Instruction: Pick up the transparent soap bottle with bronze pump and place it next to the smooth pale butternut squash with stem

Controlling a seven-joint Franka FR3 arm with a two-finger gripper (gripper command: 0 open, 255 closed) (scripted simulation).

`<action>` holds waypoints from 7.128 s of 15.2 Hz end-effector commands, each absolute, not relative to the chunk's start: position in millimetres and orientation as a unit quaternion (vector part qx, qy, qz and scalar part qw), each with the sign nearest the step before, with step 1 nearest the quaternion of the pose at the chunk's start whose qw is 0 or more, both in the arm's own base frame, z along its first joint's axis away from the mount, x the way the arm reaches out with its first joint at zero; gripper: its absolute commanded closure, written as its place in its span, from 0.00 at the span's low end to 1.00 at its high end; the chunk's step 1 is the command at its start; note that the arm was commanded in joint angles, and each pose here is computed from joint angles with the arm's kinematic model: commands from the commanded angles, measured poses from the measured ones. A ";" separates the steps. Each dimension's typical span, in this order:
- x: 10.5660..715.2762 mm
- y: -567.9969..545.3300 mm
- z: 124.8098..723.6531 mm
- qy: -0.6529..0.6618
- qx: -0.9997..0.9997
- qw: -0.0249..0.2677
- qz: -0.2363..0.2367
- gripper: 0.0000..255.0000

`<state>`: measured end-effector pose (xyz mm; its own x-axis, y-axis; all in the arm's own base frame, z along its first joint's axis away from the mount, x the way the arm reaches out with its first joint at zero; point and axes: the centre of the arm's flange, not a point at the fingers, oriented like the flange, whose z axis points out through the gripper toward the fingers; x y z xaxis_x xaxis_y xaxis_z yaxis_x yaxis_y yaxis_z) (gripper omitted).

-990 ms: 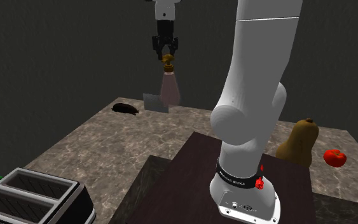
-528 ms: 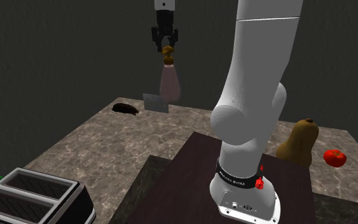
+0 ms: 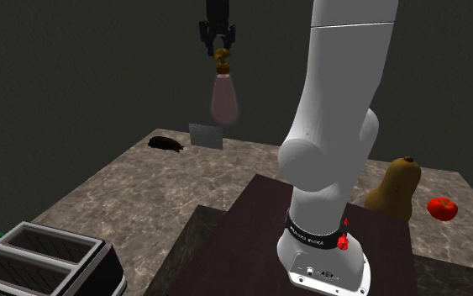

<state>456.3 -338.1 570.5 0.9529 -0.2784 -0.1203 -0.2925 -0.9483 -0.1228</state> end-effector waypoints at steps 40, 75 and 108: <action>24.1 -393.1 612.1 0.145 -0.986 0.070 0.051 1.00; -434.2 -451.3 612.5 0.145 -0.986 0.070 0.051 1.00; -473.6 -456.3 454.2 0.145 -0.986 0.070 0.051 1.00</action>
<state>-473.5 -457.7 458.8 0.9529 -0.2786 -0.1199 -0.2928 -0.9482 -0.1235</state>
